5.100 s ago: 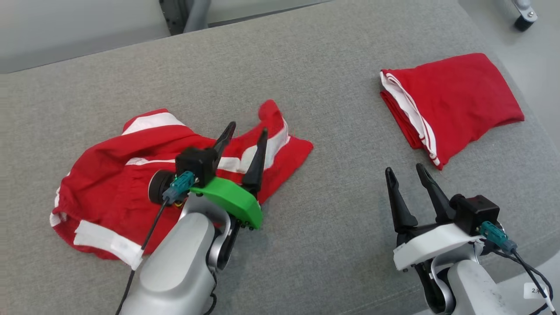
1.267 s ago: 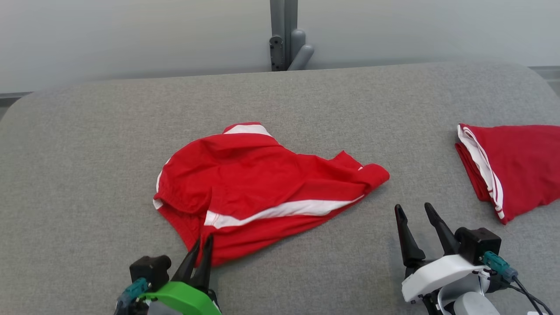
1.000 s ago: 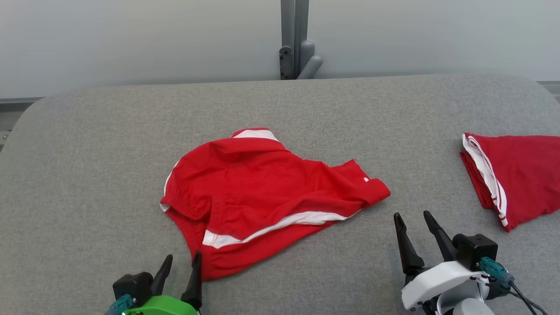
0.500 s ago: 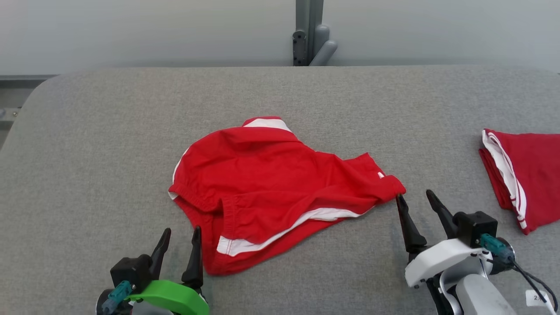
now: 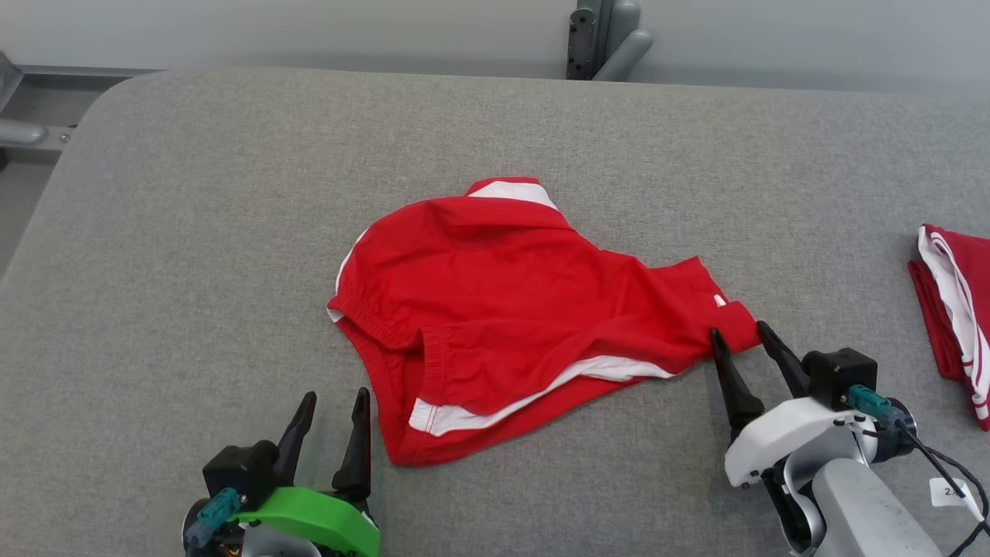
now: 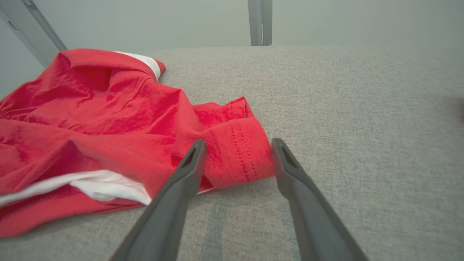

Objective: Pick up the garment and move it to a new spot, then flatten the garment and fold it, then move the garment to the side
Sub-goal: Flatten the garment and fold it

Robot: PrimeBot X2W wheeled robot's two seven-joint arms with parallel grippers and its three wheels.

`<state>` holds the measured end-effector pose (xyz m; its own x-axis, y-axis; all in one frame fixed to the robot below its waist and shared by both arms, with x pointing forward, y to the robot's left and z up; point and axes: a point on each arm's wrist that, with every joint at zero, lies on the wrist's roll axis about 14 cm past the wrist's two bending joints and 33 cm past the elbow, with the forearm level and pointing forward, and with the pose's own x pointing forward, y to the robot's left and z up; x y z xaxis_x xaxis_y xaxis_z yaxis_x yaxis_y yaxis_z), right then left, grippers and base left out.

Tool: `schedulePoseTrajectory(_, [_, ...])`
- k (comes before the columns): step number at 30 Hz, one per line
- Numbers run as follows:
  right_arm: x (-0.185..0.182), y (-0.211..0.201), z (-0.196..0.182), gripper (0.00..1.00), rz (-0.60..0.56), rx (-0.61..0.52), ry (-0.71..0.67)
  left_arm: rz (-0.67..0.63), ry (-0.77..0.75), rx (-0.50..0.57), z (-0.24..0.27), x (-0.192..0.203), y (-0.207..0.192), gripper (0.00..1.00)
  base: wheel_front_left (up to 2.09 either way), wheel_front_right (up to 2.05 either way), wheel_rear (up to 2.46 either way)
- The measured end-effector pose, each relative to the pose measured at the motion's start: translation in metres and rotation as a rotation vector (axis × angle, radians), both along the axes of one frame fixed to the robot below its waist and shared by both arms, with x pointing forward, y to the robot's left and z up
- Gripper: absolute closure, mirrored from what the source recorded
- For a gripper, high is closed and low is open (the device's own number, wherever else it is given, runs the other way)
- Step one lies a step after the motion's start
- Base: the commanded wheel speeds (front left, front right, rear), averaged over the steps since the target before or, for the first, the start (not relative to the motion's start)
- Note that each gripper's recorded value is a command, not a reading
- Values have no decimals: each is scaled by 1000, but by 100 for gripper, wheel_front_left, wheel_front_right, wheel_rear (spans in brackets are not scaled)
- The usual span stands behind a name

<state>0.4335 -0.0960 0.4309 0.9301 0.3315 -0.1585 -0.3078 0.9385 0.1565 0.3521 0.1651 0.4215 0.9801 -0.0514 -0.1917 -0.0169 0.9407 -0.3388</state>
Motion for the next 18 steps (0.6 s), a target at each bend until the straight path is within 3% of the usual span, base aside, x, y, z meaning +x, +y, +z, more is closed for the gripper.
schedulePoseTrajectory(1, [1,1,-1,58,3,4,4,-2,-4,-2,1,2,-1,0,0,0,0])
schedulePoseTrajectory(2, [1,2,-1,76,6,3,5,-4,-8,-5,2,4,-2,0,0,0,0])
schedulePoseTrajectory(3, [0,3,-2,93,9,2,7,-7,-11,-5,3,6,-3,0,0,0,0])
schedulePoseTrajectory(4, [-1,3,-2,100,10,3,9,-10,-14,-7,4,7,-4,0,0,0,0])
schedulePoseTrajectory(18, [-25,-3,33,100,-11,106,-70,-106,-43,-23,11,16,-35,0,0,0,0])
